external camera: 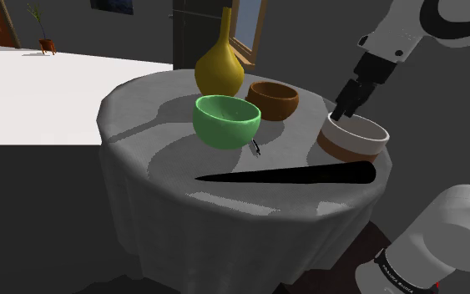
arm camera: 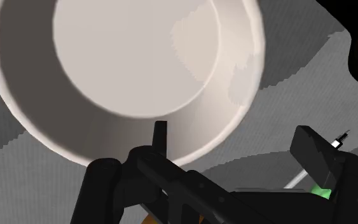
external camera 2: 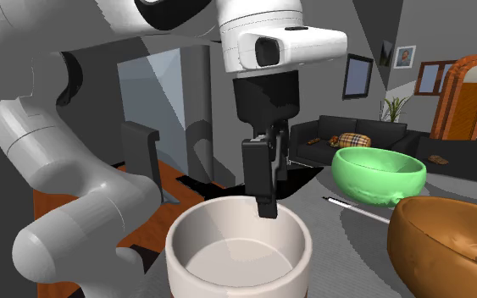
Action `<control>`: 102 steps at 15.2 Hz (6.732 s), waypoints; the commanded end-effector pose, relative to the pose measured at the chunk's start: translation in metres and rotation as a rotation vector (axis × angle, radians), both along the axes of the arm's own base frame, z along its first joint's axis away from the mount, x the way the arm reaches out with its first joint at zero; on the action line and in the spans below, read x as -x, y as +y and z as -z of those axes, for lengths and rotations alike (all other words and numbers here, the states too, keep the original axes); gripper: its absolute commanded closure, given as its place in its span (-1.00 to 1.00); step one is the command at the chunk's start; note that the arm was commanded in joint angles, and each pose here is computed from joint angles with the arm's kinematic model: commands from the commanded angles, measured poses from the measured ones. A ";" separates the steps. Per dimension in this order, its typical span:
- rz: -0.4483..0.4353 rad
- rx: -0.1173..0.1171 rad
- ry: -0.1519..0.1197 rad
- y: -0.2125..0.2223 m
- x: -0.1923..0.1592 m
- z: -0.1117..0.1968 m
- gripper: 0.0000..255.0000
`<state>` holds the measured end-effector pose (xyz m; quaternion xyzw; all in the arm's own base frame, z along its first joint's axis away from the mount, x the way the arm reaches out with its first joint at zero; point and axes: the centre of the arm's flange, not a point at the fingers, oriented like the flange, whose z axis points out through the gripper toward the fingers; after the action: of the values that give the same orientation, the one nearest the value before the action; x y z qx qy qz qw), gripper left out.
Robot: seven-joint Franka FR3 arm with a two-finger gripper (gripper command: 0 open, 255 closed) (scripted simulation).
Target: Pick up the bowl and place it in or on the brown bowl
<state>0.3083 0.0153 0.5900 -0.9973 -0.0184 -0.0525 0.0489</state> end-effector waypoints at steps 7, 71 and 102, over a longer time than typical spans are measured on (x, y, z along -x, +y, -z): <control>0.035 0.122 -0.021 0.038 0.037 0.021 -1.00; 0.035 0.122 -0.021 0.067 -0.068 -0.128 1.00; 0.035 0.122 -0.021 0.115 -0.229 -0.051 1.00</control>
<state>0.5368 0.1308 0.6421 -0.9980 -0.0047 -0.0619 -0.0132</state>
